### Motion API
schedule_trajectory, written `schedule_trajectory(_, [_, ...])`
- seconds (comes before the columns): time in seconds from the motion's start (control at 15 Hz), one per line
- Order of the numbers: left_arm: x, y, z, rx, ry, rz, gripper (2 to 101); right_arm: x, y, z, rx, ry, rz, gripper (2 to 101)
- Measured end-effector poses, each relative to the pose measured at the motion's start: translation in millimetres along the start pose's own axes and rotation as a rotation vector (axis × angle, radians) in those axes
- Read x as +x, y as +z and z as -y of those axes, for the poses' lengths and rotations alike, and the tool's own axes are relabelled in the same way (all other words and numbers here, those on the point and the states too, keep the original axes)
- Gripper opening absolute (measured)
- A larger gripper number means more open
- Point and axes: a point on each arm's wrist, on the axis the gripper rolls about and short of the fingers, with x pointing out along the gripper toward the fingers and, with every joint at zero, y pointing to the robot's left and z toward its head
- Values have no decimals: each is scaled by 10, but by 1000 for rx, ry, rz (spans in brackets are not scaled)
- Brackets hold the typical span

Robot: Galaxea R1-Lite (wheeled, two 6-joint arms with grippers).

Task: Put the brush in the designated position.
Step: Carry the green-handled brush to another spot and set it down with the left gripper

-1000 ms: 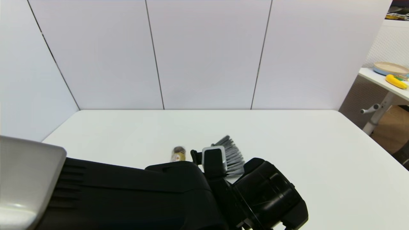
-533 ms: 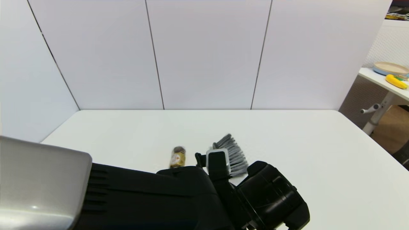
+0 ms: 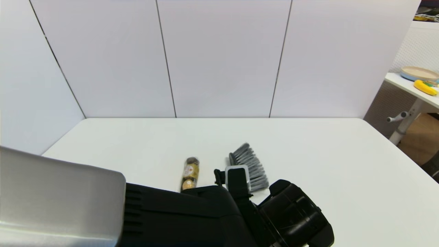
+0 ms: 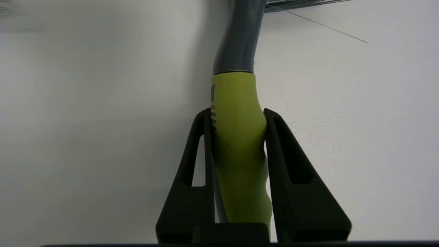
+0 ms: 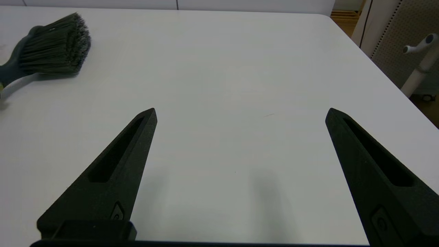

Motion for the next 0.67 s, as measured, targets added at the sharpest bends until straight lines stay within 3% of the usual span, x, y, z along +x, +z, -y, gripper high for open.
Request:
schedule_trajectory(0.27, [25, -16, 0, 31, 3, -2, 594, 0, 0, 0, 0, 0, 0, 973])
schedule_trajectory(0.67, [-188, 145, -25, 96, -44, 35, 799, 0, 0, 0, 0, 0, 0, 973])
